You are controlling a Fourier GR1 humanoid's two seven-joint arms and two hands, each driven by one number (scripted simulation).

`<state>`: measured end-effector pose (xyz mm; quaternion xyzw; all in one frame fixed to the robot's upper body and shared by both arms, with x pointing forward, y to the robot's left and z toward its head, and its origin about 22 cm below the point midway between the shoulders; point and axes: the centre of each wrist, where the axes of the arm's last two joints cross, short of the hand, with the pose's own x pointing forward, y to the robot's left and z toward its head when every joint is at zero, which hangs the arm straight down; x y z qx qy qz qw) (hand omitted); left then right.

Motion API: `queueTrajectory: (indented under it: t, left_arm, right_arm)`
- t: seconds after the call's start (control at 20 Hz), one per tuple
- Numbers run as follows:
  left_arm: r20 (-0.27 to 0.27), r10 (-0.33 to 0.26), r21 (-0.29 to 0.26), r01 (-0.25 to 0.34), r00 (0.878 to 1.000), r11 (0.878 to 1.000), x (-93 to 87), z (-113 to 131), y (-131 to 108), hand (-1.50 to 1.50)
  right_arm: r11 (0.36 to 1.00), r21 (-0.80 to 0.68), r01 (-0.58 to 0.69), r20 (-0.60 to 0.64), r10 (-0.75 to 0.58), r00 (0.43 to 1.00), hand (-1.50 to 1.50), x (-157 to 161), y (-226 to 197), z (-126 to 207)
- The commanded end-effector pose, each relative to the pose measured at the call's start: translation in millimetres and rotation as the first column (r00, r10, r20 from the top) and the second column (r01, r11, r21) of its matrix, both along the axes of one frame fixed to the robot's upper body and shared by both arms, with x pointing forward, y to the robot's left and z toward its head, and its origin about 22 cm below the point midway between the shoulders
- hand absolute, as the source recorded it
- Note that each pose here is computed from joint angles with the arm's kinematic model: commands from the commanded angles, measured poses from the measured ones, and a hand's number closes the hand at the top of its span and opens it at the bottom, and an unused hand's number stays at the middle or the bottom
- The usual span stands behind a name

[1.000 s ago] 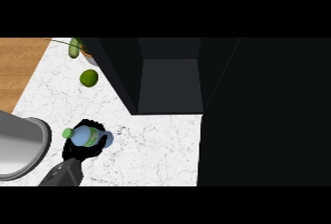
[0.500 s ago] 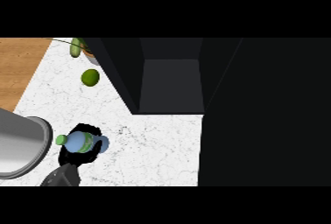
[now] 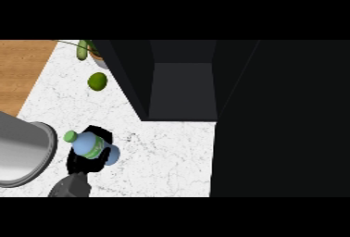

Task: Pick up the bottled water, place it into the cabinet and close the cabinet

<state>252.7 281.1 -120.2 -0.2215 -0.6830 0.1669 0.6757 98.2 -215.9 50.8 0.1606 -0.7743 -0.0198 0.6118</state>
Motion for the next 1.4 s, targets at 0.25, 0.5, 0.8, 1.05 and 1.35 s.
queueTrajectory:
  t: [0.25, 0.5, 0.8, 1.05, 1.35]
  left_arm:
    - [0.074, -0.042, 0.037, 0.039, 0.996, 0.999, 0.4, 59.1, -34.2, 1.5]
    - [0.105, -0.062, 0.096, 0.052, 0.993, 0.994, 24.4, 104.8, -96.4, 1.5]
    - [0.141, -0.048, 0.154, 0.026, 0.989, 0.988, 66.1, 145.2, -134.2, 1.5]
    - [0.122, -0.053, 0.204, 0.027, 0.991, 0.979, 73.1, 169.5, -164.7, 1.5]
    - [0.181, -0.029, 0.345, -0.036, 0.983, 0.938, 100.1, 187.5, -185.7, 1.5]
  right_arm:
    - [1.0, 0.009, -0.004, -0.001, 0.004, 1.0, -1.5, 14.0, 14.1, -3.8]
    - [1.0, 0.015, -0.021, 0.0, 0.021, 1.0, -1.5, 12.1, 8.8, -8.8]
    - [0.999, 0.026, -0.04, 0.0, 0.04, 0.999, -1.5, 3.8, 10.3, 0.9]
    - [0.999, 0.027, -0.038, -0.011, 0.038, 0.999, -1.5, 15.3, 7.3, -12.0]
    - [0.999, 0.039, -0.023, -0.006, 0.024, 1.0, -1.5, 11.3, 4.7, -10.2]
